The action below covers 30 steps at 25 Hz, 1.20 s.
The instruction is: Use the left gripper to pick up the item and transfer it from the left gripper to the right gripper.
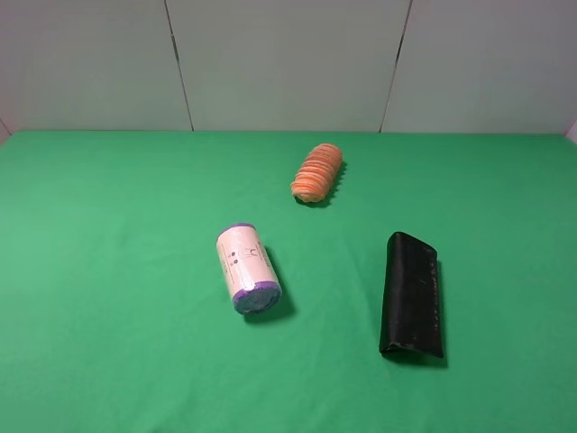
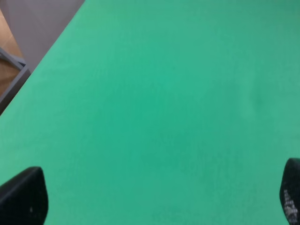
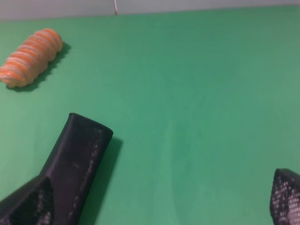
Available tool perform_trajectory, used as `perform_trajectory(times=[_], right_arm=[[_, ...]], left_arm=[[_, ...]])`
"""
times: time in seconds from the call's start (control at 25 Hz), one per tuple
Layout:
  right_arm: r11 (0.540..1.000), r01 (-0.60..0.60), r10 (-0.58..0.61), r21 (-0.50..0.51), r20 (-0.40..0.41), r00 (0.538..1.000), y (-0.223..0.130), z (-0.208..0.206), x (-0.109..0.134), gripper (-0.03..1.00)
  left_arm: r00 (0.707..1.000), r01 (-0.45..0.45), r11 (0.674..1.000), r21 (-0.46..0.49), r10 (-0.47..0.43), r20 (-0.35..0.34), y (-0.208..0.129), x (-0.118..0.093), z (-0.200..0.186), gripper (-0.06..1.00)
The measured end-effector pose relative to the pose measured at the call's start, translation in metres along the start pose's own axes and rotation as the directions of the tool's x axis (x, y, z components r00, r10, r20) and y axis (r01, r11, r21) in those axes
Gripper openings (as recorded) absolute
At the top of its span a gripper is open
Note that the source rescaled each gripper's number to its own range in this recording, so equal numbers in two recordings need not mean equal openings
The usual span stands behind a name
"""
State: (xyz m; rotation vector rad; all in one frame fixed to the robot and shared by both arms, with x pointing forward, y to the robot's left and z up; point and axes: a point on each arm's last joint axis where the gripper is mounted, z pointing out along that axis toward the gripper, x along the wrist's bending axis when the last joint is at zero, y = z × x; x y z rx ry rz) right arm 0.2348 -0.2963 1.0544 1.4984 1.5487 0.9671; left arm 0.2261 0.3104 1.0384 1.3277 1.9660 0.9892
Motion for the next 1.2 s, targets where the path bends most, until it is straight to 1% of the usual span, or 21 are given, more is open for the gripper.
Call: perform_trajectory(times=[0.16,1.2], right_arm=[[1.0,0.0,0.0,-0.012,0.003,1.0,0.0011,0.0,-0.0003,1.0],[1.0,-0.001,0.001,-0.013,0.003,1.0,0.0012,0.0,-0.0003,1.0]], left_arm=[[1.0,0.0,1.0,0.0,0.0,0.0,0.0,0.0,0.0,1.0],[1.0,0.0,1.0,0.0,0.0,0.0,0.0,0.0,0.0,1.0]])
